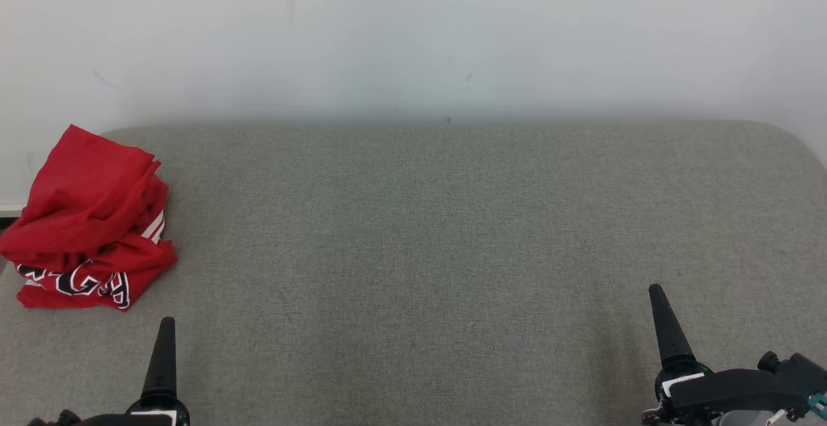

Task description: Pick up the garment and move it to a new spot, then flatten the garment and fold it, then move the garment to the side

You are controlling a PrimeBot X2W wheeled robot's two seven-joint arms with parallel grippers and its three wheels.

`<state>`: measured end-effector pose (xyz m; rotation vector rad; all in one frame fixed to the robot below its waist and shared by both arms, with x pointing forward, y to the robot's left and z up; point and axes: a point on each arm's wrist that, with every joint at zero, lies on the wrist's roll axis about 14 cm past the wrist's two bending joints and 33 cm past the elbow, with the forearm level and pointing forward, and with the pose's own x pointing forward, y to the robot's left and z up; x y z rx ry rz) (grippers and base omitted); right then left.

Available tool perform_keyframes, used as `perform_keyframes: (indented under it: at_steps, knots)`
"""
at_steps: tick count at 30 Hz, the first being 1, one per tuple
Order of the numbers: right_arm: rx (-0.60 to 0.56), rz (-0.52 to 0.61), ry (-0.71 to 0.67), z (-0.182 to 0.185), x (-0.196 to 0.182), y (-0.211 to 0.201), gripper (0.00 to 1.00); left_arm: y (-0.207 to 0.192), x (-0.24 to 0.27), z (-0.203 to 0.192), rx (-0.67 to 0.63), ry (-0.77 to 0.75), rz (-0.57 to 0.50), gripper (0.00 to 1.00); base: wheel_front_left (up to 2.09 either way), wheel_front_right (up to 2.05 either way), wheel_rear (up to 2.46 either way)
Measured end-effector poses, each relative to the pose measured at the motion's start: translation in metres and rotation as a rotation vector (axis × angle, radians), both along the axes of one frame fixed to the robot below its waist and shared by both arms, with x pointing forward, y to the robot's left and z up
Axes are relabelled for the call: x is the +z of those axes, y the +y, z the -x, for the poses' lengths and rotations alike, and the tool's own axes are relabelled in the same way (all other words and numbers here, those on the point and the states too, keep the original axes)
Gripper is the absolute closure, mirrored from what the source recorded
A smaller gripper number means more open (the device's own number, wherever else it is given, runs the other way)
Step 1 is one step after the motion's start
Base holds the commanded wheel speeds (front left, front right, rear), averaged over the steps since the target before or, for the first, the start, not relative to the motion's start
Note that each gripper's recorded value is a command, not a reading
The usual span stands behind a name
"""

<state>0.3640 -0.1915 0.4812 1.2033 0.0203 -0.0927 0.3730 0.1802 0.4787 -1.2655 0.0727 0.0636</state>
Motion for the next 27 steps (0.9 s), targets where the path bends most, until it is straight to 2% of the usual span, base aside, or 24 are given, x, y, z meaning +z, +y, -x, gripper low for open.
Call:
perform_keyframes:
  at_steps: [12,27]
  knots:
    - [0.017,0.209,-0.004,-0.002,0.002,0.001,0.00,-0.007,0.001,0.002,-0.024,-0.007,-0.190,0.00,0.00,0.00,0.00]
    - [0.037,0.462,0.005,-0.002,0.000,0.000,0.00,-0.020,0.002,0.005,-0.085,-0.027,-0.481,0.00,0.00,0.00,0.00]
